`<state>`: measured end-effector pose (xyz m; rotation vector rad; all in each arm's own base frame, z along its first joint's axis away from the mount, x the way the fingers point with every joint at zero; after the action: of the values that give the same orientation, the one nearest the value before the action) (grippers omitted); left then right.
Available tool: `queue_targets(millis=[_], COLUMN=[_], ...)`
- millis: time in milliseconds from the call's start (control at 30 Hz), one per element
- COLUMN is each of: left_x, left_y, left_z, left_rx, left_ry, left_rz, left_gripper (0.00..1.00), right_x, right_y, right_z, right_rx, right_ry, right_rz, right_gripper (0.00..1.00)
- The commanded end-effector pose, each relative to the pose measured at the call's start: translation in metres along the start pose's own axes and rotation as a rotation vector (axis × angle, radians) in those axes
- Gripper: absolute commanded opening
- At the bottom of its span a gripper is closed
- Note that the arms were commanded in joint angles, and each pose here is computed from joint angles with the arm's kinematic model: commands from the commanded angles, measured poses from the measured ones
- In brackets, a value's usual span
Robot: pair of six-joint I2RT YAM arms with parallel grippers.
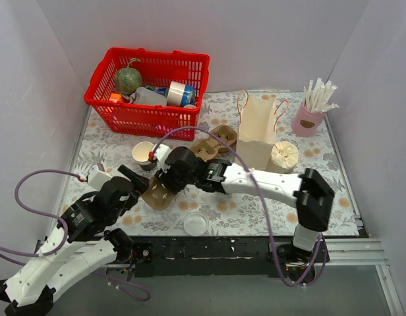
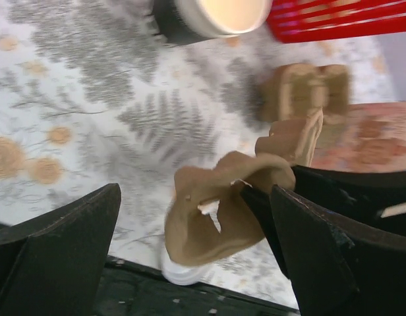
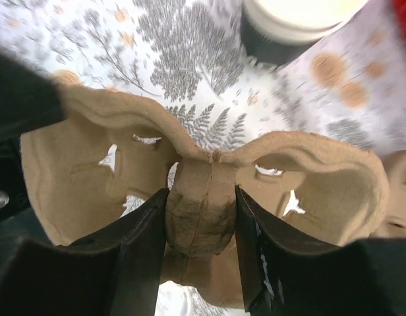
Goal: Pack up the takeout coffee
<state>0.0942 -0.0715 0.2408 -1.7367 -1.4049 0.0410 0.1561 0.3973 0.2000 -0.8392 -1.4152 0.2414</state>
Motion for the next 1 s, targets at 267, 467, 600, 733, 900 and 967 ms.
queue_targets(millis=[267,467,600,733,900,967], left_x=[0.024,-0.002,-0.024,-0.029,-0.039,-0.045], left_y=[-0.046,-0.026,-0.016,-0.007,0.014,0.018], left_z=[-0.083,-0.138,-0.181,-0.222,-0.254,-0.268], left_rx=[-0.536,-0.648,-0.774,-0.826,-0.858,-0.911], left_ry=[-0.067,0.078,0.185,0.238,0.276,0.281], left_rz=[0.049,0.161,0.302,0.308,0.282,0.314], left_gripper=[0.98,0.98,0.98,0.98,0.98,0.98], right_x=[0.120,0.117,0.101,0.076,0.052,0.046], right_y=[-0.233,-0.299,-0.318,-0.334,-0.346,-0.347], right_z=[-0.086,-0.166,-0.204,-0.237,-0.251,-0.251], right_rx=[-0.347,-0.592,-0.706,-0.797,-0.834,-0.816], right_ry=[-0.288,-0.368,-0.477,-0.555,-0.719,-0.750], right_rz=[-0.536,-0.573,-0.475,-0.376,-0.277,-0.254], right_gripper=[0.50,0.50,0.52,0.53,0.56,0.56])
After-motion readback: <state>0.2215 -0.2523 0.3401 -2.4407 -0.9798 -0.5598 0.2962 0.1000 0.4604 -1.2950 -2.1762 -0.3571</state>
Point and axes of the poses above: each gripper's point midway between its finger pads, its own y axis out along the fingers, its own z axis along the line the jaws close on, x = y × z, the point moved 9 cm from there along -y, back along the fingers, and after that the axes turned 7 degrees about -y, right-handed, at the moved point
